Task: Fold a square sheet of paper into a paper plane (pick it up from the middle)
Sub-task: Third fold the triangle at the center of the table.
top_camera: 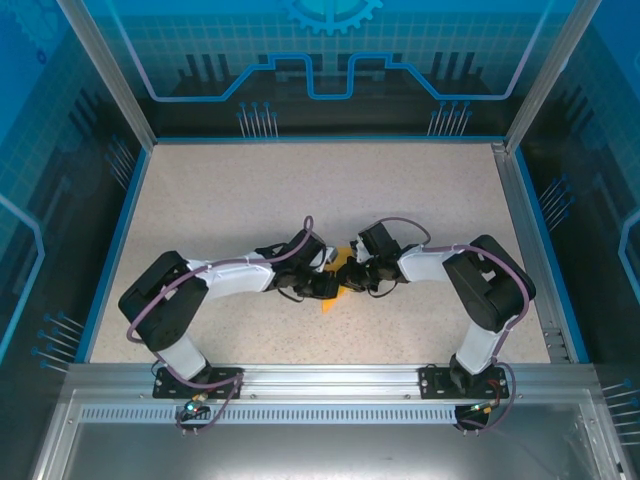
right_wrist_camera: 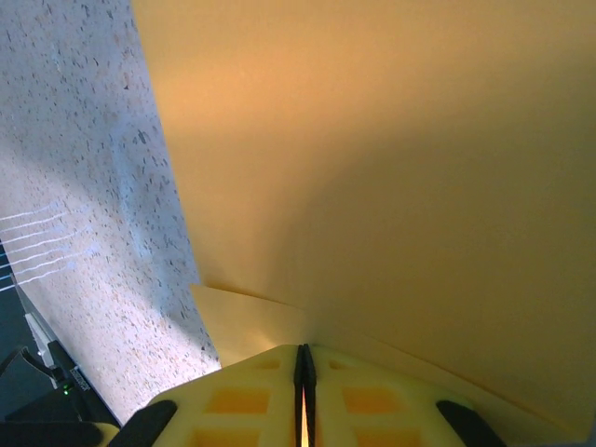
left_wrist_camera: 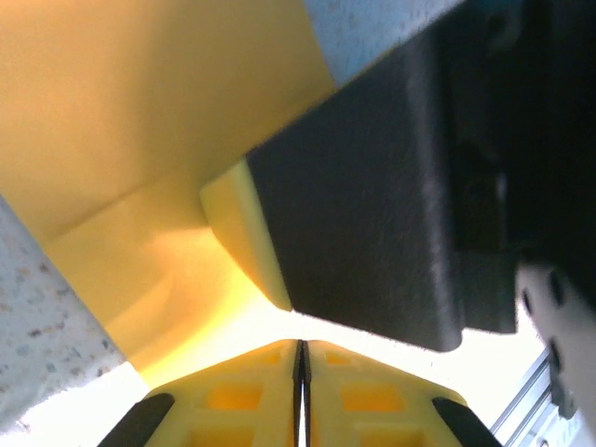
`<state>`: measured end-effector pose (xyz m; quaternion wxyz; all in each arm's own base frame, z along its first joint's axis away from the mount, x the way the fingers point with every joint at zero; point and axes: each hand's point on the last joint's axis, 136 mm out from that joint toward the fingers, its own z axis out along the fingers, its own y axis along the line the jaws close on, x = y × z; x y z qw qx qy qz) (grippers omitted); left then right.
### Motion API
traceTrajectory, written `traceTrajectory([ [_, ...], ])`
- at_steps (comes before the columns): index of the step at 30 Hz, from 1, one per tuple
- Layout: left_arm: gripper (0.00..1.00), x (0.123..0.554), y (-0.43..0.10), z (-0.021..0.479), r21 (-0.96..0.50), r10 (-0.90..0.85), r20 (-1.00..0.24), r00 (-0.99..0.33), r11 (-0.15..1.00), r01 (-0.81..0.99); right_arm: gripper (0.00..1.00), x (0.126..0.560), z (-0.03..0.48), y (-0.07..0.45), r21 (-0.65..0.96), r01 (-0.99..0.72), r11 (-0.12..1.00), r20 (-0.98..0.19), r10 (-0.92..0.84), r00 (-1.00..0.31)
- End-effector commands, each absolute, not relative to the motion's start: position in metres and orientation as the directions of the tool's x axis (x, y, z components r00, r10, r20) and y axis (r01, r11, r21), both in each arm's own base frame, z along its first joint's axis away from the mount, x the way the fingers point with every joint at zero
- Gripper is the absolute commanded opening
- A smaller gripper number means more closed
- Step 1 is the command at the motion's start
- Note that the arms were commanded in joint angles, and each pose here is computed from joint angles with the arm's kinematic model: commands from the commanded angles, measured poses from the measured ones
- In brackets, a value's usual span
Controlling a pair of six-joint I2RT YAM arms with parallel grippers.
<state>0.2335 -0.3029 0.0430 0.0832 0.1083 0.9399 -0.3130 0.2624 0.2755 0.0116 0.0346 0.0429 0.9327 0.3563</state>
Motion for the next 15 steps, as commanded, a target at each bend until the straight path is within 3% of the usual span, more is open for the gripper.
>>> traceTrajectory([
  [1,0.09,0.218,-0.303,0.039,-0.595,0.148,-0.18,-0.973,0.771,0.227,0.12,0.264,0.012,0.273,0.67,0.064,0.74,-0.029,0.112,-0.993],
  [15,0.03,0.217,-0.305,0.03,-0.627,0.091,-0.158,-0.983,0.76,0.171,0.12,0.262,0.012,0.271,0.667,0.066,0.742,-0.026,0.111,-0.993],
])
